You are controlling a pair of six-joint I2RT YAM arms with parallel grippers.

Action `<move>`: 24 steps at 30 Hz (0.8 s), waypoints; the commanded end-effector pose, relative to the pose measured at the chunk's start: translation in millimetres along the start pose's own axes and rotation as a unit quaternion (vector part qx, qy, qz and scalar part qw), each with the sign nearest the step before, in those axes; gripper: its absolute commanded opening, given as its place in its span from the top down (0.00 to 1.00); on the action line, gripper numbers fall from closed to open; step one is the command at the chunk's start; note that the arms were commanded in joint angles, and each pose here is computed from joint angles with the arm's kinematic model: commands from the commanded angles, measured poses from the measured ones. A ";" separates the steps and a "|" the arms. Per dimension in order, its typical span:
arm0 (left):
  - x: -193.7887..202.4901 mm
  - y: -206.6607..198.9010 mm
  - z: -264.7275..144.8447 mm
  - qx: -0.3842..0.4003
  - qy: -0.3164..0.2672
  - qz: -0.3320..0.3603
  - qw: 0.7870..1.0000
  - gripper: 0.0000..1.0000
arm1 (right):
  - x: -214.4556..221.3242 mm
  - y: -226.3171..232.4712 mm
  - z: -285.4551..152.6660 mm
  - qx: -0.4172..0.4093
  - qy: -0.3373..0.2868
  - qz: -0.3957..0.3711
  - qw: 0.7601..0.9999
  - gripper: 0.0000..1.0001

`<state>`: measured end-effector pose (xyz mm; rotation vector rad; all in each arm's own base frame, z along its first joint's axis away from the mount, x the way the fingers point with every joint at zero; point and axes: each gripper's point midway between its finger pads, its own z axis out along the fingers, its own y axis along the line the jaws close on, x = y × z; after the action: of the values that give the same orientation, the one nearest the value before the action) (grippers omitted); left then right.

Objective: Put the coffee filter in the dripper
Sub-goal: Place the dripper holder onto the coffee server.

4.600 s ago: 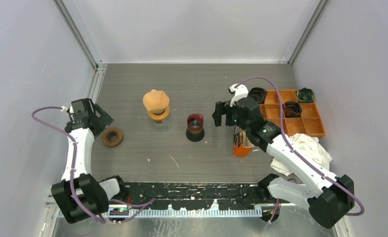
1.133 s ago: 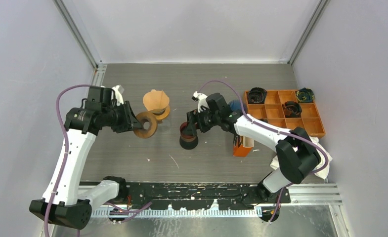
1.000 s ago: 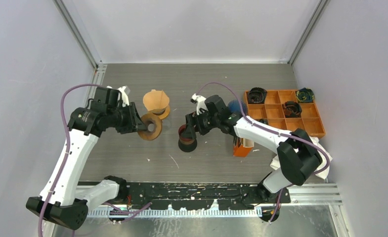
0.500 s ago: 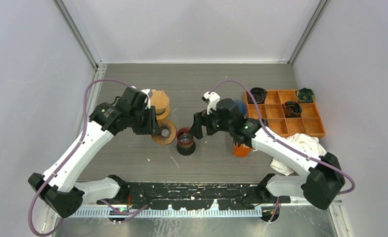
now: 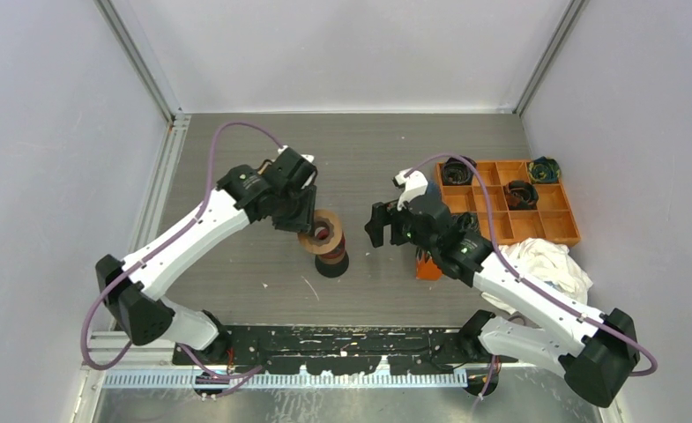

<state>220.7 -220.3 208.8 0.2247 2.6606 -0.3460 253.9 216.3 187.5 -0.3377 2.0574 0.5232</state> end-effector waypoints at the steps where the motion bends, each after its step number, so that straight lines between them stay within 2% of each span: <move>1: -23.3 -13.5 1.8 -0.004 -0.035 0.018 0.999 0.72 | -13.1 -10.0 -7.6 0.024 -0.046 0.022 0.998 0.10; 9: -26.1 -12.4 24.2 -0.029 -0.024 0.030 0.999 0.71 | -9.2 -12.0 -9.0 0.023 -0.052 0.022 0.998 0.10; 24: -16.5 -20.6 49.0 -0.019 0.015 0.039 0.999 0.66 | -9.1 -12.5 -9.9 0.022 -0.053 0.015 0.998 0.10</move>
<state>241.3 -240.6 161.0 0.3068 2.7409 -0.1855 248.1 199.4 174.7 -0.2840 2.0550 0.4831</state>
